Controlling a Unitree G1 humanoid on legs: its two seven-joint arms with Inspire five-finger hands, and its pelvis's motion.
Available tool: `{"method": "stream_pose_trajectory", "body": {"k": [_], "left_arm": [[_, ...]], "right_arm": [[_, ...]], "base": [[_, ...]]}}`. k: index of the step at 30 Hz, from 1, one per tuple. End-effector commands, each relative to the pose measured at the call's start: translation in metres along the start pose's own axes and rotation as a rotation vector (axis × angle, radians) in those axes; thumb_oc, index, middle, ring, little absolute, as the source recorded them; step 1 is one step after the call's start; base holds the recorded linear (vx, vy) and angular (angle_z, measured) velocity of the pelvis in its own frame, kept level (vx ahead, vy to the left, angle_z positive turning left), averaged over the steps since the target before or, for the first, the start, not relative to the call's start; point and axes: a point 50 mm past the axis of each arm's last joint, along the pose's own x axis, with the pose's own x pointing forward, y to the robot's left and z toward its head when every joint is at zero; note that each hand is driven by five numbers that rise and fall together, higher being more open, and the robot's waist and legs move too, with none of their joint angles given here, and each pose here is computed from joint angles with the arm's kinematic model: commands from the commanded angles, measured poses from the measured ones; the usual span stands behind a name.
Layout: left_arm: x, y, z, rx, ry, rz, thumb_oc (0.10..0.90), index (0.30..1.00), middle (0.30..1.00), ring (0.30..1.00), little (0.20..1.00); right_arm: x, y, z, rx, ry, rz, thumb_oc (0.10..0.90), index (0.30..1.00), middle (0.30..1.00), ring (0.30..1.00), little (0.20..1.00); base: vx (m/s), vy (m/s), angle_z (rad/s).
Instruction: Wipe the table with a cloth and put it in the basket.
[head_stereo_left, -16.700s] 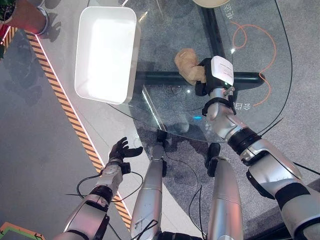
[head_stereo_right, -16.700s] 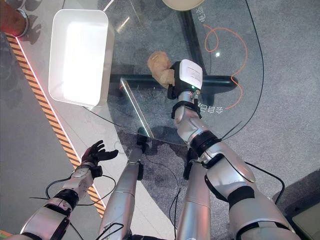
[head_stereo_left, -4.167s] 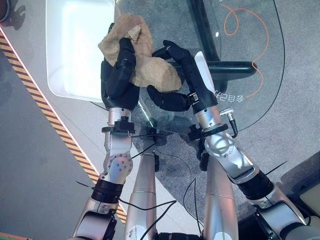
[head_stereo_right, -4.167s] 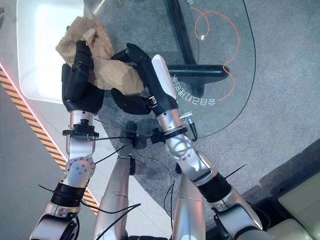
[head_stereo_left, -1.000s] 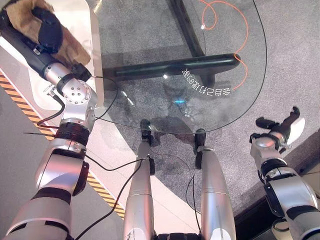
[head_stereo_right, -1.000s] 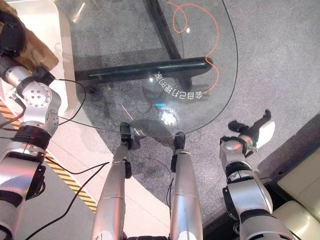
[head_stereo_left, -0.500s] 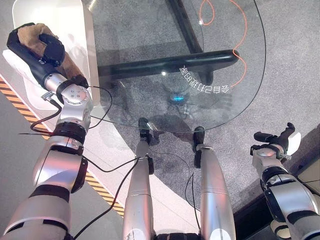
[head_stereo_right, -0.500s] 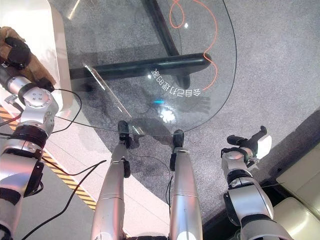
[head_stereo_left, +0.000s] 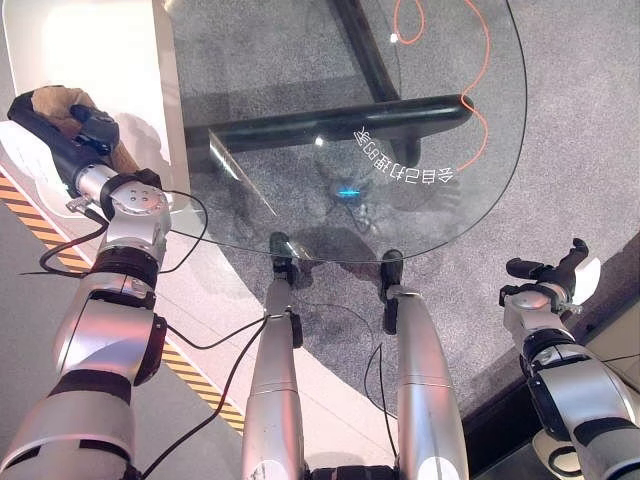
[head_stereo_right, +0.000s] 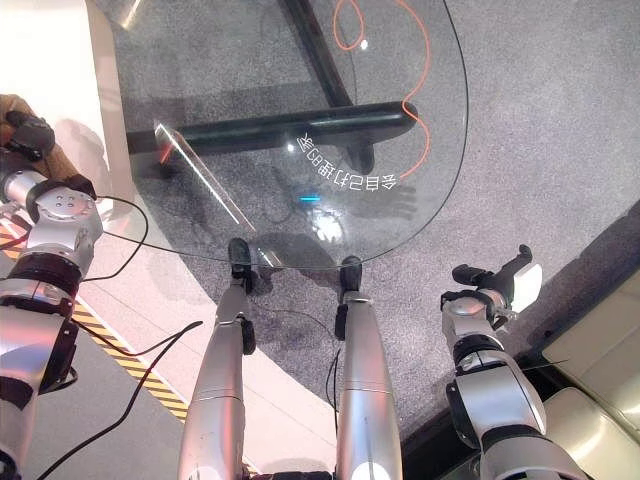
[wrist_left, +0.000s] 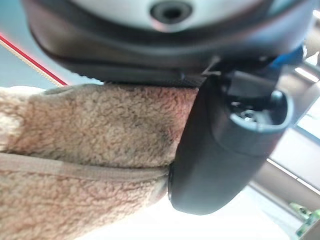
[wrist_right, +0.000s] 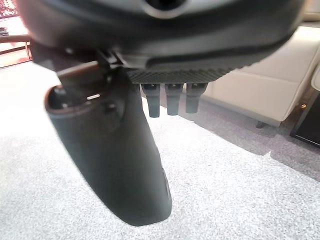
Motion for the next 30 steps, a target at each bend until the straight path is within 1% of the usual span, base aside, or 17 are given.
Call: {"method": "stream_pose_trajectory", "body": {"k": [1, 17, 18, 19, 20, 21, 22, 30], "left_arm": [[0.0429, 0.0401, 0.0460, -0.050, -0.108, 0.175, 0.100, 0.300, 0.300, 0.300, 0.200], [0.0422, 0.0342, 0.0379, -0.032, -0.059, 0.080, 0.100, 0.300, 0.300, 0.300, 0.200], [0.0421, 0.0338, 0.0376, -0.030, -0.055, 0.078, 0.116, 0.314, 0.314, 0.314, 0.216], [0.0419, 0.0336, 0.0373, -0.029, -0.053, 0.077, 0.169, 0.359, 0.359, 0.359, 0.269], [0.0418, 0.0333, 0.0372, -0.028, -0.052, 0.076, 0.284, 0.458, 0.458, 0.458, 0.384], [0.0419, 0.0333, 0.0375, -0.030, -0.051, 0.078, 0.438, 0.589, 0.589, 0.589, 0.538], [0.0417, 0.0330, 0.0372, -0.027, -0.049, 0.076, 0.800, 0.900, 0.900, 0.900, 0.900], [0.0415, 0.0304, 0.0382, -0.016, -0.032, 0.061, 0.800, 0.900, 0.900, 0.900, 0.900]], "right_arm": [[0.0096, -0.0217, -0.0079, -0.047, -0.016, -0.090, 0.800, 0.900, 0.900, 0.900, 0.900], [0.0125, -0.0237, -0.0022, -0.043, -0.030, -0.086, 0.800, 0.900, 0.900, 0.900, 0.900], [0.0128, -0.0236, -0.0006, -0.043, -0.032, -0.086, 0.800, 0.900, 0.900, 0.900, 0.900], [0.0130, -0.0238, -0.0002, -0.043, -0.033, -0.086, 0.800, 0.900, 0.900, 0.900, 0.900], [0.0132, -0.0239, 0.0001, -0.043, -0.033, -0.086, 0.800, 0.900, 0.900, 0.900, 0.900], [0.0134, -0.0241, -0.0004, -0.043, -0.032, -0.083, 0.800, 0.900, 0.900, 0.900, 0.900], [0.0133, -0.0241, -0.0007, -0.044, -0.031, -0.083, 0.800, 0.900, 0.900, 0.900, 0.900], [0.0129, -0.0234, -0.0006, -0.041, -0.036, -0.077, 0.800, 0.900, 0.900, 0.900, 0.900]], "base": [[0.00, 0.000, 0.00], [0.00, 0.000, 0.00], [0.00, 0.000, 0.00], [0.00, 0.000, 0.00], [0.00, 0.000, 0.00], [0.00, 0.000, 0.00], [0.00, 0.000, 0.00], [0.00, 0.000, 0.00]]}}
